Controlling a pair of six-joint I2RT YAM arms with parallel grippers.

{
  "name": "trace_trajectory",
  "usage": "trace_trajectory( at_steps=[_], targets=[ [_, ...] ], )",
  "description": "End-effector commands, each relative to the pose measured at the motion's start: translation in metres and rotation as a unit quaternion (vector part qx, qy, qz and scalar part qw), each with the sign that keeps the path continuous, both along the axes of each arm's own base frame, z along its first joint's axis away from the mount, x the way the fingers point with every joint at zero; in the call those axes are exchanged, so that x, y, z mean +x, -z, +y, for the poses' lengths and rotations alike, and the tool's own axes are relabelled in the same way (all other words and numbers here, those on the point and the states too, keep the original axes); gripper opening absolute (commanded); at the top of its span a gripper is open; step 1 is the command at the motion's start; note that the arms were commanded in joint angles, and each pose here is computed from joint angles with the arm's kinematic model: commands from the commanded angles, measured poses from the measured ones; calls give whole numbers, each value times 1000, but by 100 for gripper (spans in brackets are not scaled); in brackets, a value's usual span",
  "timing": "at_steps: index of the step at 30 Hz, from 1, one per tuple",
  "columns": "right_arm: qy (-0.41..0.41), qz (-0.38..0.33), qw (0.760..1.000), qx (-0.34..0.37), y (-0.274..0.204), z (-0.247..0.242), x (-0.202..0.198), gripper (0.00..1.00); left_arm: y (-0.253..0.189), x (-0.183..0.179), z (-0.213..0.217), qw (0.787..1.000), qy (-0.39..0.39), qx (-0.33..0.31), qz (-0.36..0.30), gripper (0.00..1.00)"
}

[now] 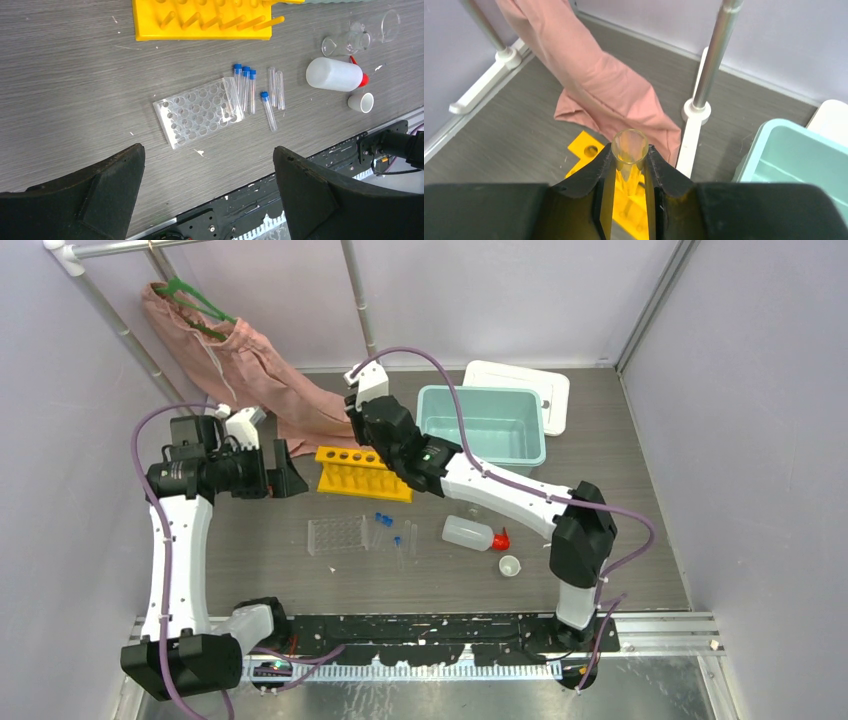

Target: Organize the chemistry lab equipment

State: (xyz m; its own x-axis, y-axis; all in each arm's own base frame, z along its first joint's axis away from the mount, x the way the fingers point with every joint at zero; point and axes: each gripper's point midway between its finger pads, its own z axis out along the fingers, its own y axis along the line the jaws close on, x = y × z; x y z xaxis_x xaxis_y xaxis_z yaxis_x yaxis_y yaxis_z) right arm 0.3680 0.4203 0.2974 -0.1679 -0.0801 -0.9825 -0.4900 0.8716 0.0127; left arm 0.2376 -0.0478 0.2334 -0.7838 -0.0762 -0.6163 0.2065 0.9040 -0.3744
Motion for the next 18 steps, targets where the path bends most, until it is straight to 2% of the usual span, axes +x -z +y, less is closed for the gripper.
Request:
trace_trajectory(
  at_steps=[1, 18],
  targets=[
    [26, -65, 997, 40, -31, 3, 16, 1, -21, 7, 3, 999, -10, 7, -39, 100],
    [8, -37, 999, 35, 8, 14, 14, 1, -26, 8, 5, 999, -12, 12, -44, 100]
  ],
)
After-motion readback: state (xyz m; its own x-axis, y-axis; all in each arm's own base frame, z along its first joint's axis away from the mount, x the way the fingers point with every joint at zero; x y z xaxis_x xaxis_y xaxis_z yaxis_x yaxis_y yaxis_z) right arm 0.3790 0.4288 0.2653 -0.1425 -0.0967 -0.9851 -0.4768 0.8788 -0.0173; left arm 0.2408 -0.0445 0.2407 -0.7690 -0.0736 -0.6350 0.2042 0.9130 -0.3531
